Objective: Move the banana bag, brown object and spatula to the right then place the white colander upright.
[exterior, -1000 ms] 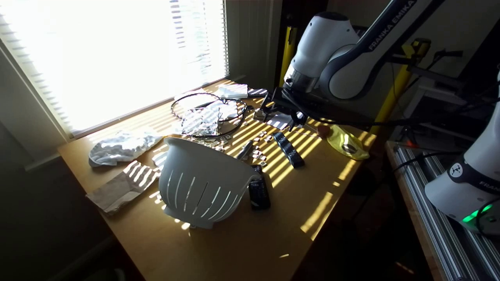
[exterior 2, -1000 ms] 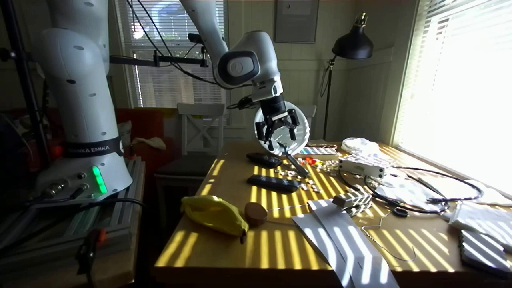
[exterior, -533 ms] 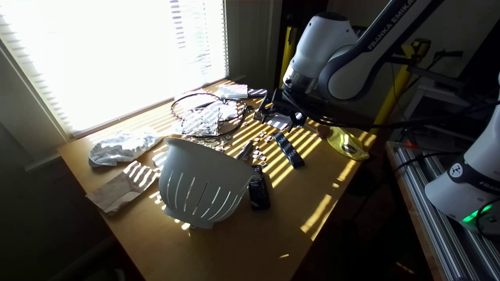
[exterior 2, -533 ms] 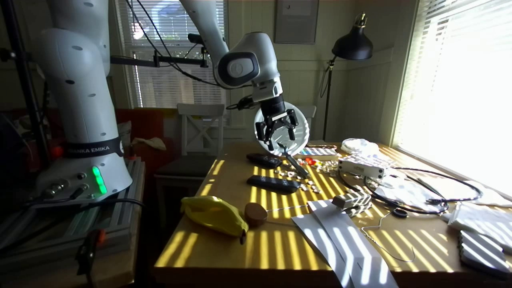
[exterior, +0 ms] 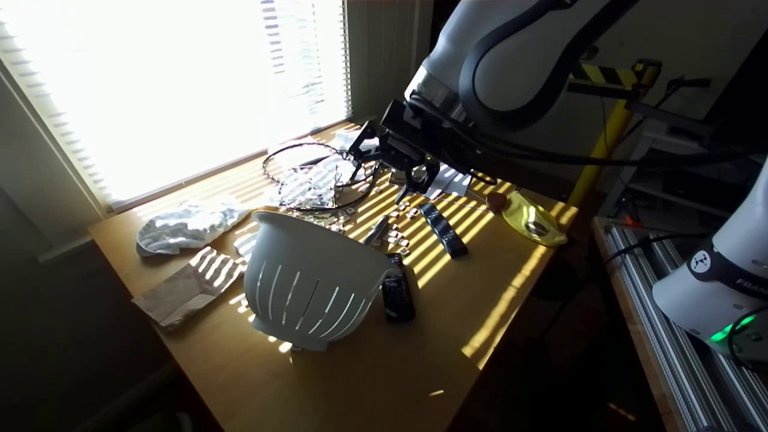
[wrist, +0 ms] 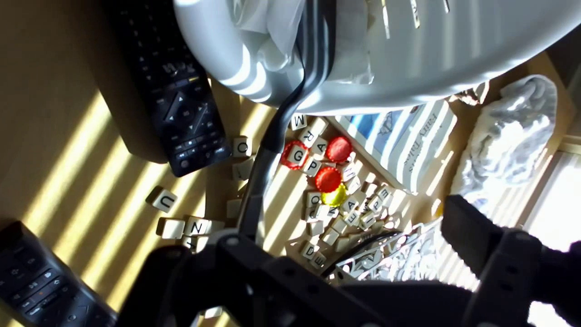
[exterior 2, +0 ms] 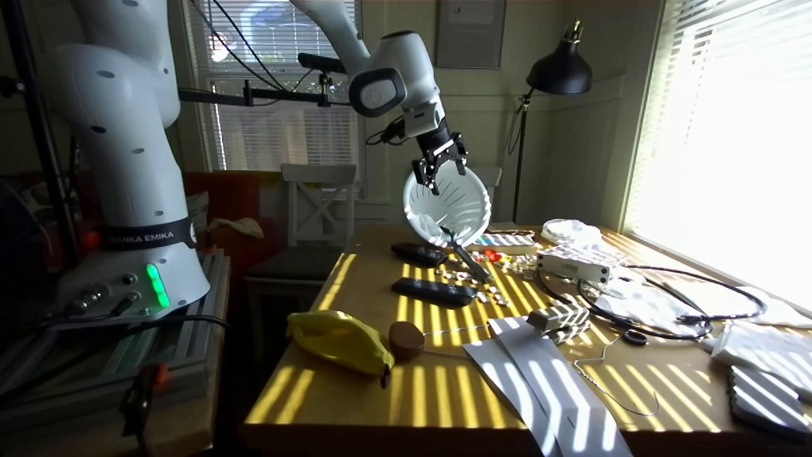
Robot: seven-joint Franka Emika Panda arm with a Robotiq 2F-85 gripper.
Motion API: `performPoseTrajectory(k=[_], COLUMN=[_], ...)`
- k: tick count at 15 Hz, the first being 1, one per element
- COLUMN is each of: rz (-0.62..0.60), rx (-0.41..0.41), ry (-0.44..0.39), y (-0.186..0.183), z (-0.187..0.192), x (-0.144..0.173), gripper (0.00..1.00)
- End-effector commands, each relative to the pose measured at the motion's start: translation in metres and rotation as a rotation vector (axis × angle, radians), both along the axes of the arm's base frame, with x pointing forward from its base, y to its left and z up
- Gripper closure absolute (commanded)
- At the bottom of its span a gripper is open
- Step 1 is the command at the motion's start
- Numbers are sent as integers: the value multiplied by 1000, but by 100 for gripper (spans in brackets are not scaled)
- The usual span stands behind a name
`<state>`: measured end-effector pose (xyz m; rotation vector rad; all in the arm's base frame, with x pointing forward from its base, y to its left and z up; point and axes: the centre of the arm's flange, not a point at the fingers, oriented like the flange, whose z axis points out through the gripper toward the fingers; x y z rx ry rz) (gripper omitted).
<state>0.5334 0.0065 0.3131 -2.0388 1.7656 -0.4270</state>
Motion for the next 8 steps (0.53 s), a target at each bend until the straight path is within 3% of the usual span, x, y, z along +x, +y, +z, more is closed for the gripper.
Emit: performPoseTrajectory(k=[1,3,8], rz=[46,50,34], rx=[40,52,47], ry=[-57,-82,46], y=[-8,-14,-28], z=[1,-16,-80], x=[11,25,55], gripper=[0,0,0])
